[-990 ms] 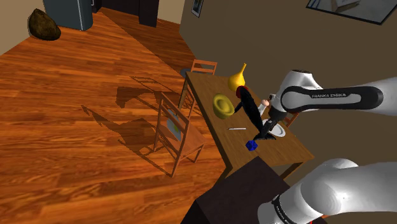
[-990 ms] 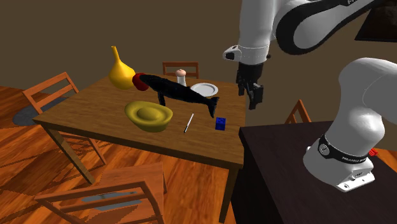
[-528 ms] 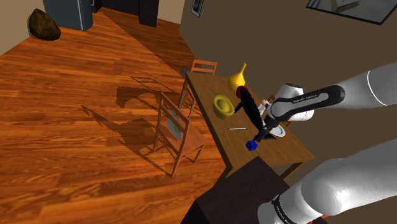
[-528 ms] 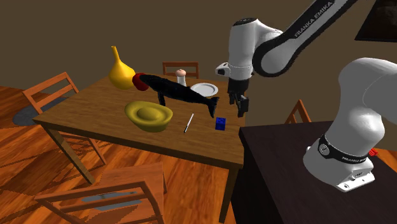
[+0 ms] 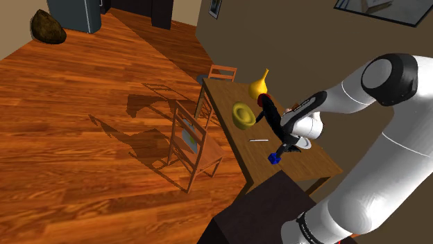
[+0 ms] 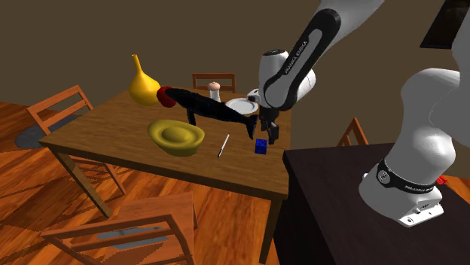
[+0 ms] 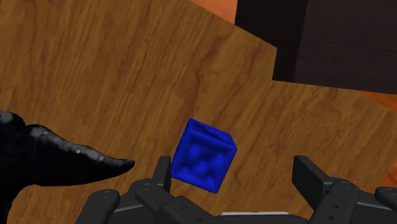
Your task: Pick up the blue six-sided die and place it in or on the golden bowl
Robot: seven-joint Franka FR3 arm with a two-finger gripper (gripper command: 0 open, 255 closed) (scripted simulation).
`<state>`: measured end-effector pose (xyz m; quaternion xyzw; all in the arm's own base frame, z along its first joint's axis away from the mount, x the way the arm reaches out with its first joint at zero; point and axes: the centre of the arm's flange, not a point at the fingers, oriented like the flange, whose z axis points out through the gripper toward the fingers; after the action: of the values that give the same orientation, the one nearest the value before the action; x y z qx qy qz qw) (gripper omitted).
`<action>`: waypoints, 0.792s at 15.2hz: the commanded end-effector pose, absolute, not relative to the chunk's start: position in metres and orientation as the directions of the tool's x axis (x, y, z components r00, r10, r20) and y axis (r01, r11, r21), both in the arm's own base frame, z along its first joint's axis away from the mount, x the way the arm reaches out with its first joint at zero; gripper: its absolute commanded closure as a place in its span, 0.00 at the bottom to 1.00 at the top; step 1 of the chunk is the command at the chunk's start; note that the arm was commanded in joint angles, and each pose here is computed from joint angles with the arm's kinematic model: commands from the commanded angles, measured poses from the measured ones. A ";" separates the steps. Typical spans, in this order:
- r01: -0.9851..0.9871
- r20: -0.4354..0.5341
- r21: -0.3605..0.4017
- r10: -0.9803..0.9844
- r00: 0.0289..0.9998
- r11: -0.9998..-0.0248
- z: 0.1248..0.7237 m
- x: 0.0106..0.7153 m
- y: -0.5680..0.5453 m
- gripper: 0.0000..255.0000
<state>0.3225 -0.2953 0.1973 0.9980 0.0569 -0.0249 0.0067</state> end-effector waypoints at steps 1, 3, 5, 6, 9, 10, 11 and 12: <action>0.111 -0.041 0.007 0.110 0.993 -0.994 0.175 0.323 -0.310 0.00; 0.111 -0.040 0.006 0.110 0.993 -0.994 0.166 0.323 -0.312 0.00; 0.111 -0.040 0.006 0.110 0.993 -0.994 0.156 0.323 -0.312 0.00; 0.111 -0.040 0.006 0.110 0.993 -0.994 0.150 0.323 -0.312 0.00; 0.111 -0.040 0.006 0.110 0.993 -0.994 0.132 0.322 -0.313 0.00; 0.111 -0.040 0.006 0.110 0.993 -0.994 0.132 0.322 -0.313 0.00; 0.111 -0.040 0.006 0.110 0.993 -0.994 0.132 0.322 -0.313 0.00; 0.111 -0.040 0.006 0.110 0.993 -0.994 0.132 0.322 -0.313 0.00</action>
<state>0.3222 -0.3128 0.1327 0.9983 0.0554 -0.0198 0.0041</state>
